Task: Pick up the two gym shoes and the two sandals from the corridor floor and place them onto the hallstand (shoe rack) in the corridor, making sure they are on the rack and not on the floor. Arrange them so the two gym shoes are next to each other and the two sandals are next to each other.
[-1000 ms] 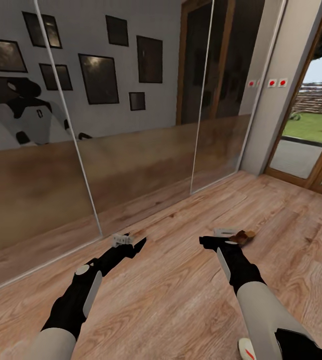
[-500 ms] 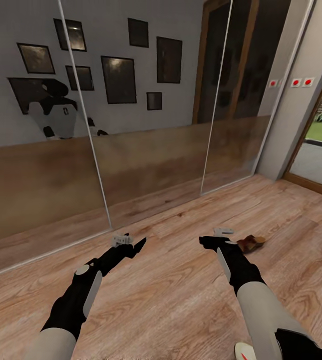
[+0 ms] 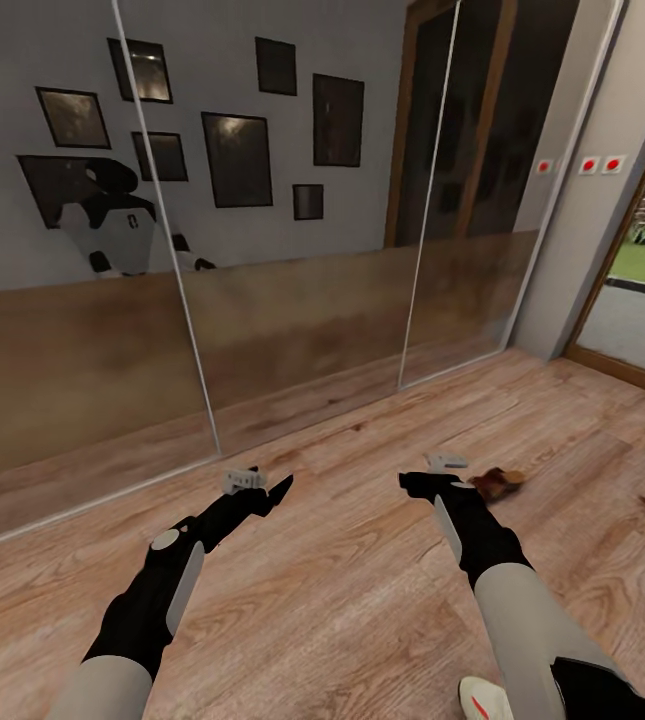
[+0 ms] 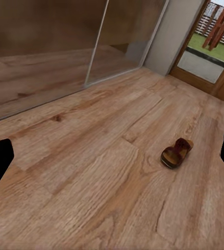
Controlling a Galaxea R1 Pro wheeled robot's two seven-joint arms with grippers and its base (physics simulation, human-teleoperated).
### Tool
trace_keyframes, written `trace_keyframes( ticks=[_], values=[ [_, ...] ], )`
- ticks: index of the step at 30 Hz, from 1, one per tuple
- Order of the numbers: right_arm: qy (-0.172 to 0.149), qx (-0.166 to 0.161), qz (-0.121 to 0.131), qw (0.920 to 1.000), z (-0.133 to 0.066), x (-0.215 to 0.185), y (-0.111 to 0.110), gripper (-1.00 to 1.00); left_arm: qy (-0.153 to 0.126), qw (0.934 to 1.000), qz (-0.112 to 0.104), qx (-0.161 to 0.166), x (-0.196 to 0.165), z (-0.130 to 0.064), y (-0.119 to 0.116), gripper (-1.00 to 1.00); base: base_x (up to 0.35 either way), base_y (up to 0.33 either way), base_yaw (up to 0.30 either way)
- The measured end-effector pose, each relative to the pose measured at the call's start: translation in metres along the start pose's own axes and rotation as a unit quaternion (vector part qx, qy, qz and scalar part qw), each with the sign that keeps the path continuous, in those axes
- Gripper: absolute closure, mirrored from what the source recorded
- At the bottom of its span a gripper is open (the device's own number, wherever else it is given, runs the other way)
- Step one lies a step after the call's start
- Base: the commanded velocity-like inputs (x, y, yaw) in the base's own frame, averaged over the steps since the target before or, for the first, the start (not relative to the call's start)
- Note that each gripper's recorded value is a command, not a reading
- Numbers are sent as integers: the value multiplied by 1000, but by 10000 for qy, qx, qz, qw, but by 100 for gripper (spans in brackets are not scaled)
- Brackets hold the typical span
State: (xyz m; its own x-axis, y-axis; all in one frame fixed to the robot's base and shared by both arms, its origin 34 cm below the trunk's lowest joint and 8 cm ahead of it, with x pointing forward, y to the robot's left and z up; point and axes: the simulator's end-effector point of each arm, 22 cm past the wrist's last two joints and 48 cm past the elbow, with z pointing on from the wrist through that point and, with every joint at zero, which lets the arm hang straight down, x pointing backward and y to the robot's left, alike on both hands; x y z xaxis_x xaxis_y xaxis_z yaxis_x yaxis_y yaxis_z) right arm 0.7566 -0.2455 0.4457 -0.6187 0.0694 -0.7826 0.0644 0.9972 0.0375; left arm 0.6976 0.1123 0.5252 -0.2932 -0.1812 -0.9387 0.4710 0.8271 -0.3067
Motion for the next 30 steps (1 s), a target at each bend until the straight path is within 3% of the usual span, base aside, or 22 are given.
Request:
trace_keyframes(
  ticks=[12,30],
  values=[
    [-1,-1,0,10000,0,0,0,-100,-3,10000,-2,-2,0,0,0,-100,-73,-217,0],
    [6,-2,-2,10000,0,1,0,-100,-1,10000,2,2,0,0,0,-100,-2,-29,0]
  ],
)
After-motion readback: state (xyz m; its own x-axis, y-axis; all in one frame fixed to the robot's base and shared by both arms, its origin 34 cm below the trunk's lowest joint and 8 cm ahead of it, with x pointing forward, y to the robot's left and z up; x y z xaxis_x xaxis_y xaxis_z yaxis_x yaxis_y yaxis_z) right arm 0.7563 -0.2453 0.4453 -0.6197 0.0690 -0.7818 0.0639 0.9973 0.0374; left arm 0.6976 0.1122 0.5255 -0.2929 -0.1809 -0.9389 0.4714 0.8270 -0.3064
